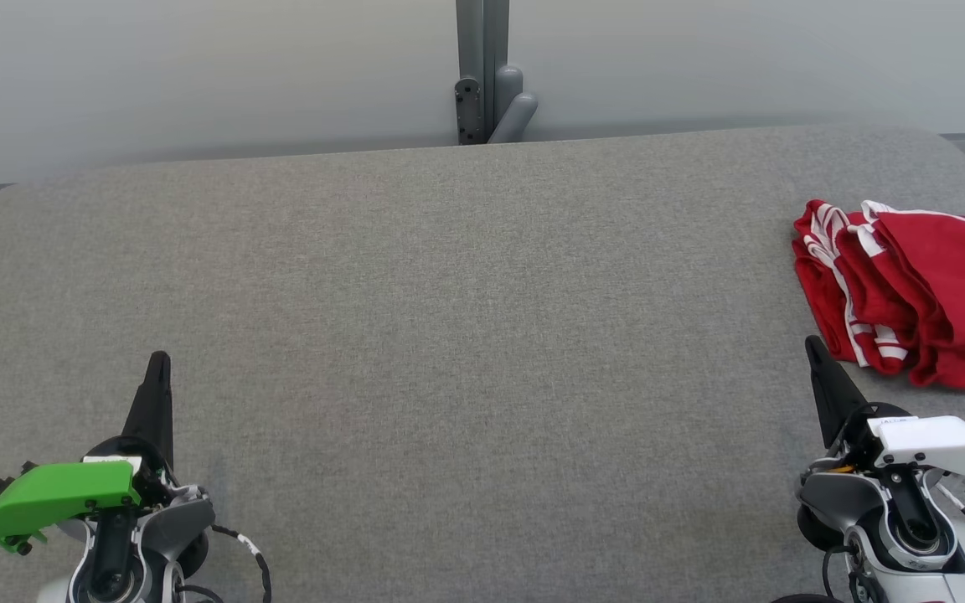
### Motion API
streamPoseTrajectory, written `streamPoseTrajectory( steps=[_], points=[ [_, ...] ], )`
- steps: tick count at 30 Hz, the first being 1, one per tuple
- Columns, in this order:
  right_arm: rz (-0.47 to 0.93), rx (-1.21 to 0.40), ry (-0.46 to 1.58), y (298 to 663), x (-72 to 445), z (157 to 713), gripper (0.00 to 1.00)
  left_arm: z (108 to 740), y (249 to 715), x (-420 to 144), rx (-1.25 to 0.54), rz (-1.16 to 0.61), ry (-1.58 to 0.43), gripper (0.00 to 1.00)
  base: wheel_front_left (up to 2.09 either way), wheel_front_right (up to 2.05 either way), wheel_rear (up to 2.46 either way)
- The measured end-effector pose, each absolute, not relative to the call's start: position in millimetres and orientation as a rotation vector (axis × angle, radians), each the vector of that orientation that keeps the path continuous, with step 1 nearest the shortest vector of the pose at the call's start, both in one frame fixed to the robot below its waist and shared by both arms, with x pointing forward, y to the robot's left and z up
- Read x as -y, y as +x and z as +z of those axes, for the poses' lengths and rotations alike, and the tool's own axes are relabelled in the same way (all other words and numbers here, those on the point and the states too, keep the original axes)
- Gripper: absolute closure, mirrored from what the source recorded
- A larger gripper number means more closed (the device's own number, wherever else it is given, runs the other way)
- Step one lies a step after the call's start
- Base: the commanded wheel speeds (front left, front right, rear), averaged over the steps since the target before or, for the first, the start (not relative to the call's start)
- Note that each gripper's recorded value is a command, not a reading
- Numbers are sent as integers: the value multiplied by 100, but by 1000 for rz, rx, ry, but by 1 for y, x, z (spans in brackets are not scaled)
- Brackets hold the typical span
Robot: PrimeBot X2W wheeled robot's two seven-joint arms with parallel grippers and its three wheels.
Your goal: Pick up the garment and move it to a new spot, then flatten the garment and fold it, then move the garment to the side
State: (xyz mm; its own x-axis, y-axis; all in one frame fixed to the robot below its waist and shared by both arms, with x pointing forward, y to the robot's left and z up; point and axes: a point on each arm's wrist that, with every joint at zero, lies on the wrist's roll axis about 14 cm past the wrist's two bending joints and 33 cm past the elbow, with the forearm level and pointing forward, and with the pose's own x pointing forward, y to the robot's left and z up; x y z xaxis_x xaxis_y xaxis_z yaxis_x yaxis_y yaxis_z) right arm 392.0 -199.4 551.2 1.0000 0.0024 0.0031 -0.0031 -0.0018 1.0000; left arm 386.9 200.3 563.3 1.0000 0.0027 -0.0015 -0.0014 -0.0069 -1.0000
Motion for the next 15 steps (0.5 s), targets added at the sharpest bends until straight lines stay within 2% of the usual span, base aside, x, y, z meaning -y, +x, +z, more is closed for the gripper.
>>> streamPoseTrajectory(
  steps=[15],
  points=[
    [6,0,1575,392,200,552,100,563,387,-200,1,3,-1578,100,0,0,0]
  ],
)
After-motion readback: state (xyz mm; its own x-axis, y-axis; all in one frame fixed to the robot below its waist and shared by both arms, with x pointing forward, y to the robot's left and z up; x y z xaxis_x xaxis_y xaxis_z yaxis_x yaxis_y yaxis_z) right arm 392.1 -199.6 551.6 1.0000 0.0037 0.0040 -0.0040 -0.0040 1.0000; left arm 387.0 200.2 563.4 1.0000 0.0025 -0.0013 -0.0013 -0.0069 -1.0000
